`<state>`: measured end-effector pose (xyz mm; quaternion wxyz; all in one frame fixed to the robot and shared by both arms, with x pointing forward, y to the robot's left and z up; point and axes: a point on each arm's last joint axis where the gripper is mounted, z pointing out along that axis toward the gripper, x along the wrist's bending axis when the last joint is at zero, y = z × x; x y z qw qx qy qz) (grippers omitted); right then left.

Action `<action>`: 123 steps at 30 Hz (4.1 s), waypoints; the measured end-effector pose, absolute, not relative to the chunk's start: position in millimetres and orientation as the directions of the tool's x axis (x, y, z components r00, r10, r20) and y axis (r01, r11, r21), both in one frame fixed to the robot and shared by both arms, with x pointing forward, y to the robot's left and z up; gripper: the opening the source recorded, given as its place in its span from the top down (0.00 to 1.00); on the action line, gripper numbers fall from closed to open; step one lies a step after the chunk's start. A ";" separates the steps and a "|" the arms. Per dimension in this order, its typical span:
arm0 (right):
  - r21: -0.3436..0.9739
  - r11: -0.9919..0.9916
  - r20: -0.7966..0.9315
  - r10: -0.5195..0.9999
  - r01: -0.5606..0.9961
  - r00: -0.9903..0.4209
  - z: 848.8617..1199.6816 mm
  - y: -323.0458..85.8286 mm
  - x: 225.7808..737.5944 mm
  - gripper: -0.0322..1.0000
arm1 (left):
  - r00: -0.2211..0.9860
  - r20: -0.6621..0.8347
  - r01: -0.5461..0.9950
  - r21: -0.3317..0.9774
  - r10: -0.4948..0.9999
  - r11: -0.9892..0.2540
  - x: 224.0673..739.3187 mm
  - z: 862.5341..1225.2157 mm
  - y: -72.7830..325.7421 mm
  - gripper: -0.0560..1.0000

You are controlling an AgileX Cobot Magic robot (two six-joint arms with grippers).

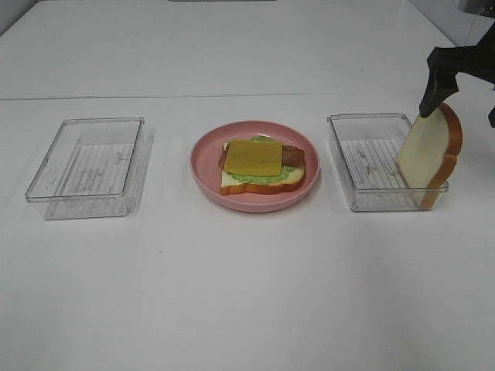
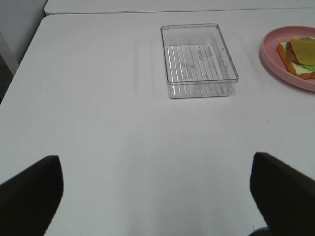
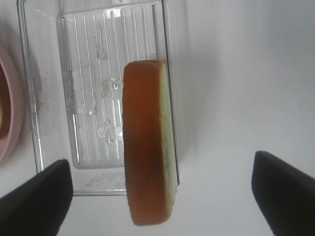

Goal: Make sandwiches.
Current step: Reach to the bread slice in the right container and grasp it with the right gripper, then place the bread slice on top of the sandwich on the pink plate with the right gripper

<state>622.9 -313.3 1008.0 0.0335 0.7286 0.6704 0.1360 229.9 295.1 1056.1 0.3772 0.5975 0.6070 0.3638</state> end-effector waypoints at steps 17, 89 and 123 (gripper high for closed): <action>0.155 -0.117 0.186 0.979 0.981 0.087 954.9 -311.9 640.7 0.29 | -0.001 -0.023 0.450 0.893 1.000 0.021 229.9 1056.2 295.1 0.02; 0.136 -0.240 0.786 0.616 0.961 0.042 936.0 -148.7 660.6 0.76 | -0.002 -0.024 0.454 0.890 1.000 0.023 230.5 1054.8 295.1 0.02; 0.126 -0.173 0.716 0.698 0.977 0.032 907.6 -152.6 659.3 0.53 | -0.003 -0.025 0.454 0.890 1.000 0.024 230.5 1054.8 295.1 0.02</action>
